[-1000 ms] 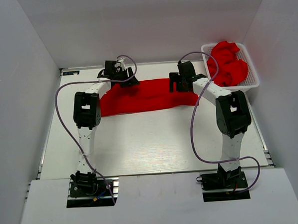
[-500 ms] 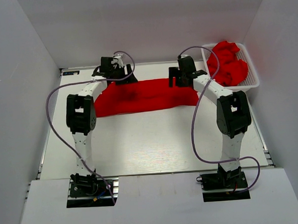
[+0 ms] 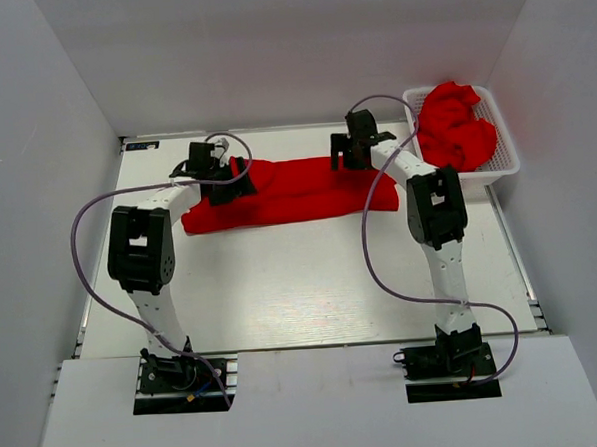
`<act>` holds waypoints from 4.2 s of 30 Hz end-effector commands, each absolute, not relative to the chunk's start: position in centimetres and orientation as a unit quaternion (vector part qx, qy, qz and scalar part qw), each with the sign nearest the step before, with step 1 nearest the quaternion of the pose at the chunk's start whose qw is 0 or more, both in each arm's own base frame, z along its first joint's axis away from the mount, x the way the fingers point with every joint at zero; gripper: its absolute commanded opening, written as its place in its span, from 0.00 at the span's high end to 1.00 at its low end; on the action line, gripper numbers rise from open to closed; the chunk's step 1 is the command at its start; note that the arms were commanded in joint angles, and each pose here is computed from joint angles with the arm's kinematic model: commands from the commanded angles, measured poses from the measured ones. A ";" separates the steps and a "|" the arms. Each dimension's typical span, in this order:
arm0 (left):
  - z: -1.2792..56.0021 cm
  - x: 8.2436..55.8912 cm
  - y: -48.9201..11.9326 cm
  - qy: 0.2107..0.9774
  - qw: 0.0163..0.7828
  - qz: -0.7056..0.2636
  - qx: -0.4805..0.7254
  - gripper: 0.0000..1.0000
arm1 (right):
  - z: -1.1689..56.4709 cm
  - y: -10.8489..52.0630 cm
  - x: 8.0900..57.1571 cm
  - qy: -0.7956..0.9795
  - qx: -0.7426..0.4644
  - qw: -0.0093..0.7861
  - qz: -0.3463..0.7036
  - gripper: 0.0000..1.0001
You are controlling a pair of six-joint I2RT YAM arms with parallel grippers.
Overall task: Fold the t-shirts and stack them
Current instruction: Rotate the tshirt 90 degrees, then grab the bottom of the folded rectangular tshirt with both arms, then fold the folded rectangular tshirt in 1/3 of the way
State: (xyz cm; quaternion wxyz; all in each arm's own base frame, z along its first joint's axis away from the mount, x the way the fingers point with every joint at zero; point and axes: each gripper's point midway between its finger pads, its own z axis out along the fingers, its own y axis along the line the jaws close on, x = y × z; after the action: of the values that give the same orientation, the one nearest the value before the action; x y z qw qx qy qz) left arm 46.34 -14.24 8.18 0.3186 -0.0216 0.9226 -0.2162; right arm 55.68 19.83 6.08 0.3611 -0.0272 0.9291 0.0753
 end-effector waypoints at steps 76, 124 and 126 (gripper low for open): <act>4.0 19.3 -20.4 0.979 0.135 -0.153 0.005 0.10 | 6.1 21.9 16.6 0.974 -0.070 0.149 0.159 0.17; 7.7 25.9 -24.1 0.968 0.158 -0.194 -0.023 1.00 | 8.5 26.3 24.2 0.950 -0.108 0.215 0.198 1.00; 8.0 26.8 -23.8 0.968 0.162 -0.192 -0.028 1.00 | 8.7 26.2 25.2 0.951 -0.100 0.219 0.197 1.00</act>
State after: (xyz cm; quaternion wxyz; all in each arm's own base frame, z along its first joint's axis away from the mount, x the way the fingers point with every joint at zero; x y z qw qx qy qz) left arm 25.35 -24.26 6.47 0.1500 -0.0192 0.9701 -0.1898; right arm 22.82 25.97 7.07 0.1884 -0.1096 0.9560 0.1965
